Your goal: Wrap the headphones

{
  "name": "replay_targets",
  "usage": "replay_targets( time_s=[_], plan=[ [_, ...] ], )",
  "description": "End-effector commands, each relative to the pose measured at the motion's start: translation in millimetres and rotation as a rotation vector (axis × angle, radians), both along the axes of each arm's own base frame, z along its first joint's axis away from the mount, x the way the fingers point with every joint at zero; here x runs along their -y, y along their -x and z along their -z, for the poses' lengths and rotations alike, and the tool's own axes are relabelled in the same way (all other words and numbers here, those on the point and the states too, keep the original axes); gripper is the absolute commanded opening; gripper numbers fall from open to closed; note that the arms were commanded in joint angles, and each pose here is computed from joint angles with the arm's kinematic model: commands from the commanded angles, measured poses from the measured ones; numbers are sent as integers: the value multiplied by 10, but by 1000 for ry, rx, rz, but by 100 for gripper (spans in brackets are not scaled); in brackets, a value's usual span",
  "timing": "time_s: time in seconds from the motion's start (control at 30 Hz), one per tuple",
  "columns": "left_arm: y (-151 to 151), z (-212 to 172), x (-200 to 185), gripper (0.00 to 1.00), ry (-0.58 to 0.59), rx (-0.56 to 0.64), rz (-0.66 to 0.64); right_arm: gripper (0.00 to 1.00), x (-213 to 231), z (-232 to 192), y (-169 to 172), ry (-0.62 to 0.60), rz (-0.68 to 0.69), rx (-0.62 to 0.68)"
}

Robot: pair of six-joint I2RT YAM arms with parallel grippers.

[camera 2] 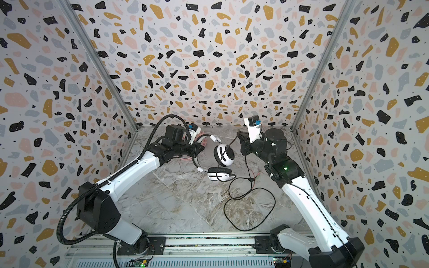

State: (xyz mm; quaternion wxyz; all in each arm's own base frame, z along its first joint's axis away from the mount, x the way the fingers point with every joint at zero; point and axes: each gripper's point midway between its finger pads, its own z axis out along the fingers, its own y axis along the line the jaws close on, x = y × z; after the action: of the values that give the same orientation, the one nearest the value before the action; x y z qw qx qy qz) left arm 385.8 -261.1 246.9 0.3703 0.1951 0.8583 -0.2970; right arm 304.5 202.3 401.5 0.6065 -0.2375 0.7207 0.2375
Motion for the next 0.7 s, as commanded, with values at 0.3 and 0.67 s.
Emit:
replay_targets(
  time_s=[0.3, 0.67],
  plan=[
    [-214, -213, -57, 0, 163, -41, -65, 6, -324, 583, 417, 318, 91, 20],
    [-231, 24, 4, 0, 153, -153, -50, 6, -453, 622, 534, 486, 207, 169]
  ],
)
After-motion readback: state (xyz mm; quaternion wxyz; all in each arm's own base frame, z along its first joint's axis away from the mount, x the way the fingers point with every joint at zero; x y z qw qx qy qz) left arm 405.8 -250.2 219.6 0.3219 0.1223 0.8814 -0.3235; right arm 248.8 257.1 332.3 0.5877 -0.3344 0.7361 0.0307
